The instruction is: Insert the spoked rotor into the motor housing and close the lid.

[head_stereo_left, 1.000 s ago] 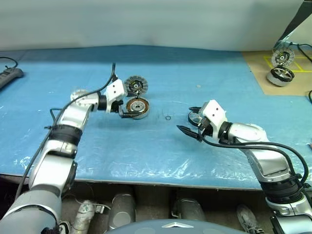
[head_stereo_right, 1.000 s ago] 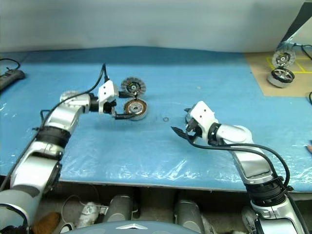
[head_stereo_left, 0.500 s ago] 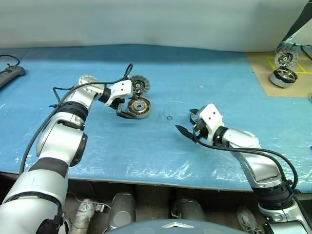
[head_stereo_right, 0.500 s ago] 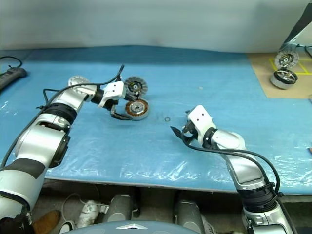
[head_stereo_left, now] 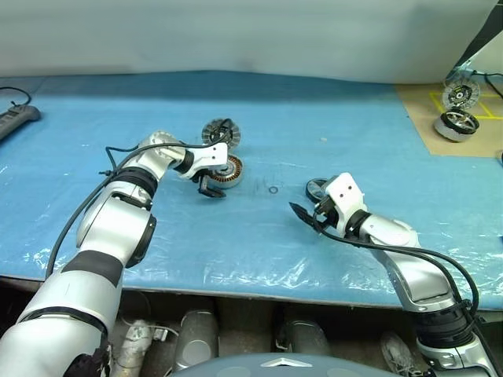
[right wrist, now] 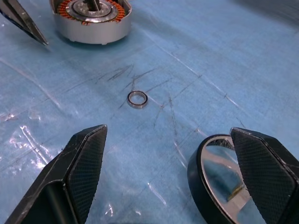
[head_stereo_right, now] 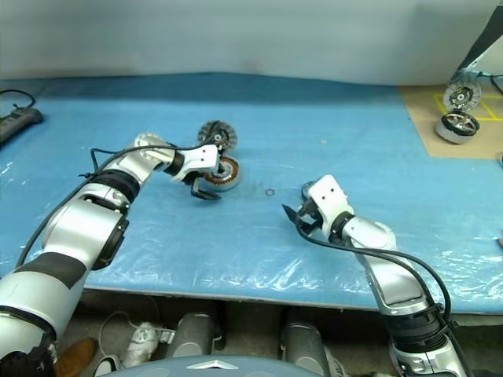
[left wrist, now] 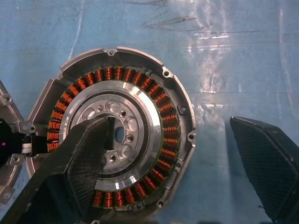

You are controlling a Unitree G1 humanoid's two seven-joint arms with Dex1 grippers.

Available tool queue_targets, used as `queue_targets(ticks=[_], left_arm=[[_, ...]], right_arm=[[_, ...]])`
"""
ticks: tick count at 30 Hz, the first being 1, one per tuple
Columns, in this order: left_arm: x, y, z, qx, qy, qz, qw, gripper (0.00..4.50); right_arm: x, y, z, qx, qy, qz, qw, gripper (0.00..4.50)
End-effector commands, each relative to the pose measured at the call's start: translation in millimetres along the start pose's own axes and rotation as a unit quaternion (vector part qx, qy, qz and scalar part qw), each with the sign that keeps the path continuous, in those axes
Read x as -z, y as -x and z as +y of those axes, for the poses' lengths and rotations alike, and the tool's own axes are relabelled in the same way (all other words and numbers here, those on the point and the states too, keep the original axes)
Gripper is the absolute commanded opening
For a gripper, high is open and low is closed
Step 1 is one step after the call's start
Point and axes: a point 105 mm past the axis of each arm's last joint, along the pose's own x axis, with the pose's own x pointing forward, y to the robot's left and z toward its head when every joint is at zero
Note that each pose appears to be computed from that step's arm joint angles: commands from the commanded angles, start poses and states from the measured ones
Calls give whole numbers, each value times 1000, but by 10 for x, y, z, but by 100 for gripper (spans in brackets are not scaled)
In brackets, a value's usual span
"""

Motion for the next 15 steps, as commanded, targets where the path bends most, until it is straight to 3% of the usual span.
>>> queue_targets(ticks=[1, 6, 9, 12, 15], left_arm=[[84, -27, -45, 4, 2, 16, 1000, 447], [175, -57, -145, 24, -6, 29, 999, 447], [196, -45, -196, 40, -4, 24, 999, 390], [196, -42, -209, 39, -21, 21, 999, 291], [185, -34, -278, 64, -25, 8, 998, 291]], right_arm=[[-176, 55, -47, 14, 24, -31, 999, 448], [-184, 41, -48, 13, 31, -30, 999, 448], [-189, 32, -61, 14, 33, -30, 999, 450], [-193, 26, -72, 15, 35, -31, 999, 450], [-201, 13, -83, 17, 37, -32, 999, 450]])
